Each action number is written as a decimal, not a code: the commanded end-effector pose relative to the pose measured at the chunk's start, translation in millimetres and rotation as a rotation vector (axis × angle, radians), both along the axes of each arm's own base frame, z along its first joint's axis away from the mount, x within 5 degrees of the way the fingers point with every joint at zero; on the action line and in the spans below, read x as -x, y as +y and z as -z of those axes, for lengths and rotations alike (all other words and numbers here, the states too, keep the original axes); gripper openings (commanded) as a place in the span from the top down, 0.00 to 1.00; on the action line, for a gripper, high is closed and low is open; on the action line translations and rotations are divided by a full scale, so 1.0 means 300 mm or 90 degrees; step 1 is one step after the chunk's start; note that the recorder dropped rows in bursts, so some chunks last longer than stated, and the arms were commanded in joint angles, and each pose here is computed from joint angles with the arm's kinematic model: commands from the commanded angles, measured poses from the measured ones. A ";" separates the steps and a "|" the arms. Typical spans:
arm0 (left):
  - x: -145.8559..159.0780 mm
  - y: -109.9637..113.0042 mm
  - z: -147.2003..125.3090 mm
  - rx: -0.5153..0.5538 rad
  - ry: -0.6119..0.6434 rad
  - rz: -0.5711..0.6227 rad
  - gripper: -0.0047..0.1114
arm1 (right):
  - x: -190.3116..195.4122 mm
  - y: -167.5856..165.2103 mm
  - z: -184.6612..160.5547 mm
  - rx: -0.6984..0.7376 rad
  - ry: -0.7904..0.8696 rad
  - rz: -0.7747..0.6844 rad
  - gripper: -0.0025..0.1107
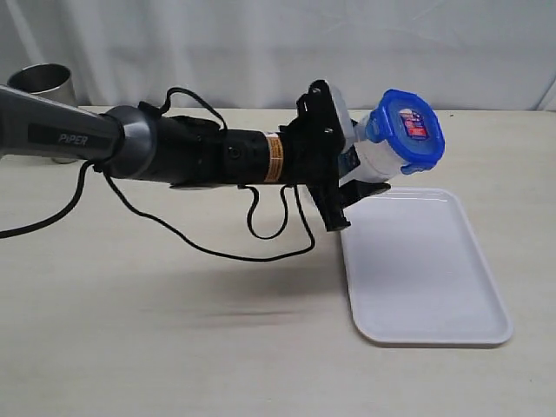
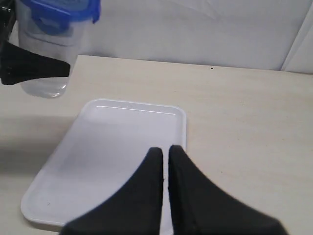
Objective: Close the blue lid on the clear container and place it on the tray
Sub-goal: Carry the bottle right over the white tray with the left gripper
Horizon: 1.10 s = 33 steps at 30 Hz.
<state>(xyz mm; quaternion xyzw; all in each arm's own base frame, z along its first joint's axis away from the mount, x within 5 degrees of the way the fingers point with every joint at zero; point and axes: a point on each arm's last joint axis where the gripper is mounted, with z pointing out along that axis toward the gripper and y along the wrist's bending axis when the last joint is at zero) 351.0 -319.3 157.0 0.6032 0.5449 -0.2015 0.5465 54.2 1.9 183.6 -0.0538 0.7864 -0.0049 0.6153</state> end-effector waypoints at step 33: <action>0.099 -0.170 -0.034 -0.525 -0.678 0.252 0.96 | 0.001 -0.001 0.000 0.003 -0.004 0.002 0.94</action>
